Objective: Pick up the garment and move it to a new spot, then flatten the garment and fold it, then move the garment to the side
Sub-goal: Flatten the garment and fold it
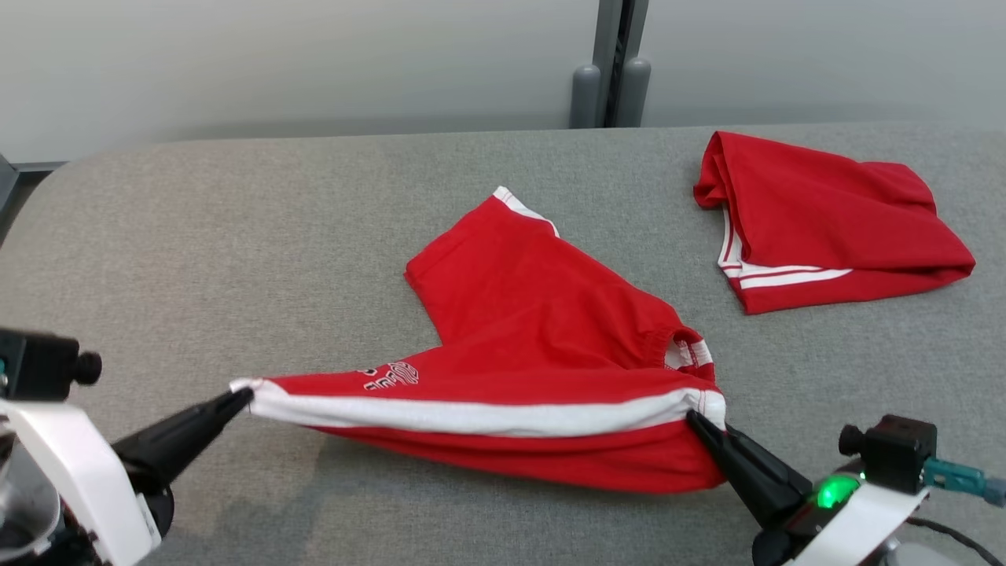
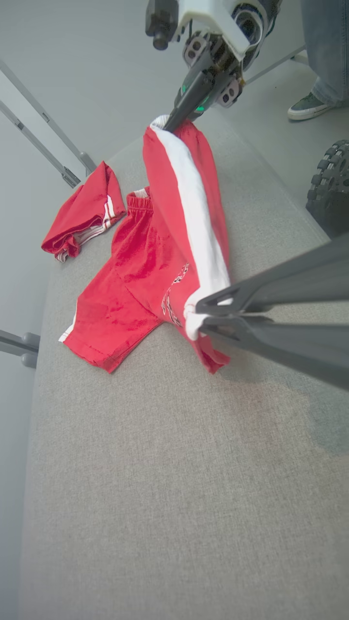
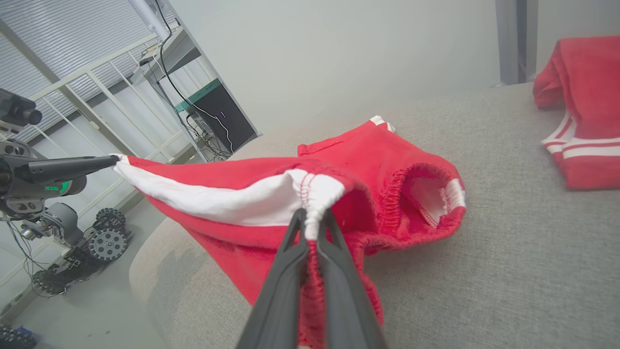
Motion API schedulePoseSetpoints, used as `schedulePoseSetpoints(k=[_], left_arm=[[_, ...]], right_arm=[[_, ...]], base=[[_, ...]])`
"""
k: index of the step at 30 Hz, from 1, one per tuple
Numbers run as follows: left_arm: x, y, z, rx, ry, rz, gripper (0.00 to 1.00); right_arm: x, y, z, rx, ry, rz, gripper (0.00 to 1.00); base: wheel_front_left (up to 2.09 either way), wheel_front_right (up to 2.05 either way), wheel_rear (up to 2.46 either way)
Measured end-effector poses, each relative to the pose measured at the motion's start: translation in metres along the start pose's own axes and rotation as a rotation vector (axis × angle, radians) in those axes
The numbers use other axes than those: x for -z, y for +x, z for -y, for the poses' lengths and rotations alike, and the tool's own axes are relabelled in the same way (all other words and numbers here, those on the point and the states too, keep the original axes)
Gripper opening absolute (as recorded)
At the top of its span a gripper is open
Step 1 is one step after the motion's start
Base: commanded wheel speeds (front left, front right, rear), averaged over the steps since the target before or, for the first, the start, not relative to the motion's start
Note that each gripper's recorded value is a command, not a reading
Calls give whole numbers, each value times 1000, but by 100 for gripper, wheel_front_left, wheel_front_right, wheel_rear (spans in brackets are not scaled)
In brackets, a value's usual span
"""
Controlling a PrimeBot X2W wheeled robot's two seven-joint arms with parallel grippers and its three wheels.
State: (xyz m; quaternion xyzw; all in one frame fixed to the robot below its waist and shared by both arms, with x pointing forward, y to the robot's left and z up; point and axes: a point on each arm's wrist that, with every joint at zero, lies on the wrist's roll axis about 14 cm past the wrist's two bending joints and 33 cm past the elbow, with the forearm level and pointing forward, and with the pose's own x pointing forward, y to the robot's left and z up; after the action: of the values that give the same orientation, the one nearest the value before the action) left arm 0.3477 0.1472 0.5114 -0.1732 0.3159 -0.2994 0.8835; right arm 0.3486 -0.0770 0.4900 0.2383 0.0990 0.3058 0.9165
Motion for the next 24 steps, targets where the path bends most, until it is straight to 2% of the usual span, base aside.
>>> schedulePoseSetpoints(k=[5,9,19,24], left_arm=[[-24,23,-13,-16,79,-28,0],[-41,50,-18,4,108,-52,0],[-66,124,-44,15,170,-131,0],[-68,162,-50,36,199,-178,0]], right_arm=[[-8,14,4,-6,-15,18,6],[-12,21,16,34,7,47,0],[-9,30,55,190,135,119,0],[-5,31,72,253,165,140,0]], base=[[0,0,0],[0,0,0],[0,0,0],[0,0,0]])
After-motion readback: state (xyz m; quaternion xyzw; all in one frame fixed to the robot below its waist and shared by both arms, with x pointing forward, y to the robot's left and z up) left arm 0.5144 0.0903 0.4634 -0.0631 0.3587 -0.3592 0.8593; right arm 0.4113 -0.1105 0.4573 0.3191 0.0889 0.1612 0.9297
